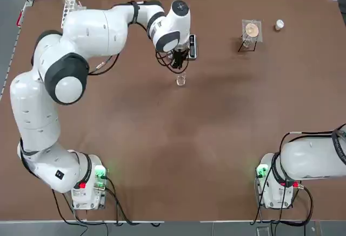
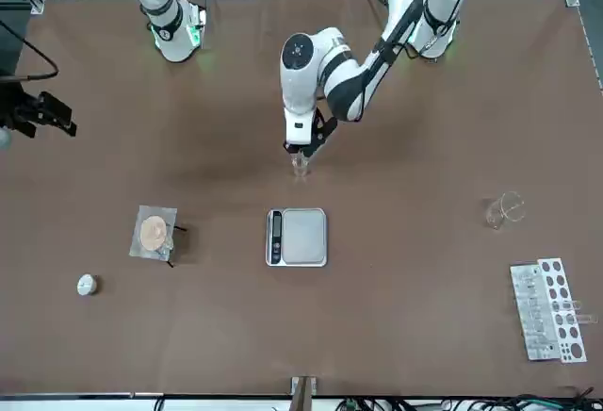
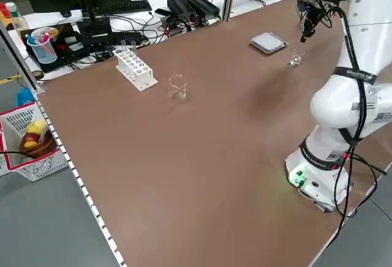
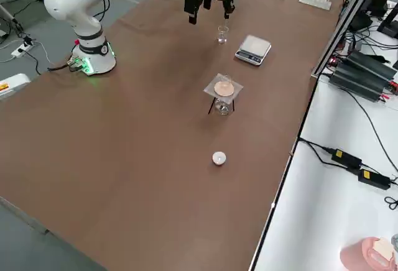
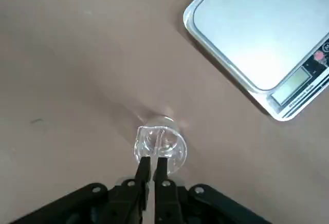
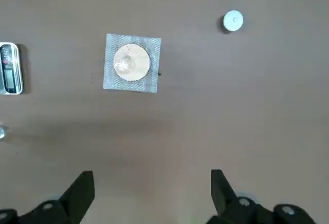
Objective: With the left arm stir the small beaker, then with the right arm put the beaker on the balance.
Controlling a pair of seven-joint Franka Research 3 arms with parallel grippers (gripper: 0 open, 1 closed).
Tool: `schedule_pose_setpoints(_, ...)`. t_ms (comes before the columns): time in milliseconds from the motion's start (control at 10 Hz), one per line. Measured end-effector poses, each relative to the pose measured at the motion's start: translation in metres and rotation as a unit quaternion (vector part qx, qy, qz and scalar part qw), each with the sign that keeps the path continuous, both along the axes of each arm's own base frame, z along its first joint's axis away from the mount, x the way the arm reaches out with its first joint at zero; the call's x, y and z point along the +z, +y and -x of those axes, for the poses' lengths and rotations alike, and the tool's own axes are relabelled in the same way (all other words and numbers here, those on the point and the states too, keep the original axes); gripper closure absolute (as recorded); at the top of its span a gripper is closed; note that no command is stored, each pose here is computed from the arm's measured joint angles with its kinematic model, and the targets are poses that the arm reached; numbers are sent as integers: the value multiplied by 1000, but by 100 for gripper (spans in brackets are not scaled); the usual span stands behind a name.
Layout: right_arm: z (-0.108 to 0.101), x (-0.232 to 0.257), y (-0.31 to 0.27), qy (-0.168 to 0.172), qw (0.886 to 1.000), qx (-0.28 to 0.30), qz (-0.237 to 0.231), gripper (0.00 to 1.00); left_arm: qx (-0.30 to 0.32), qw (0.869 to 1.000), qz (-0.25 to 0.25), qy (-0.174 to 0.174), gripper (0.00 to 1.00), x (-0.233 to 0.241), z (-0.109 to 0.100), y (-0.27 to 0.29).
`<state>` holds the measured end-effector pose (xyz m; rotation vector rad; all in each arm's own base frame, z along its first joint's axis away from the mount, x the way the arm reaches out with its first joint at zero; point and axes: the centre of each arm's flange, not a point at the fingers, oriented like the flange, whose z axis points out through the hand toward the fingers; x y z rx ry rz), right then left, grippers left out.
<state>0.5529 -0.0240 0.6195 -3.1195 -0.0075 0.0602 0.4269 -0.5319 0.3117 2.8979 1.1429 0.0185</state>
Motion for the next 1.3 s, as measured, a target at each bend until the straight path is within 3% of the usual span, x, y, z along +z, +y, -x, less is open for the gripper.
schedule_pose_setpoints(500,0,0,0,0,1000,0,0,0,21,1000,18,14,92,1,-6,2)
schedule_pose_setpoints(1300,0,0,0,0,1000,7,0,0,24,999,23,3,92,33,-13,-2)
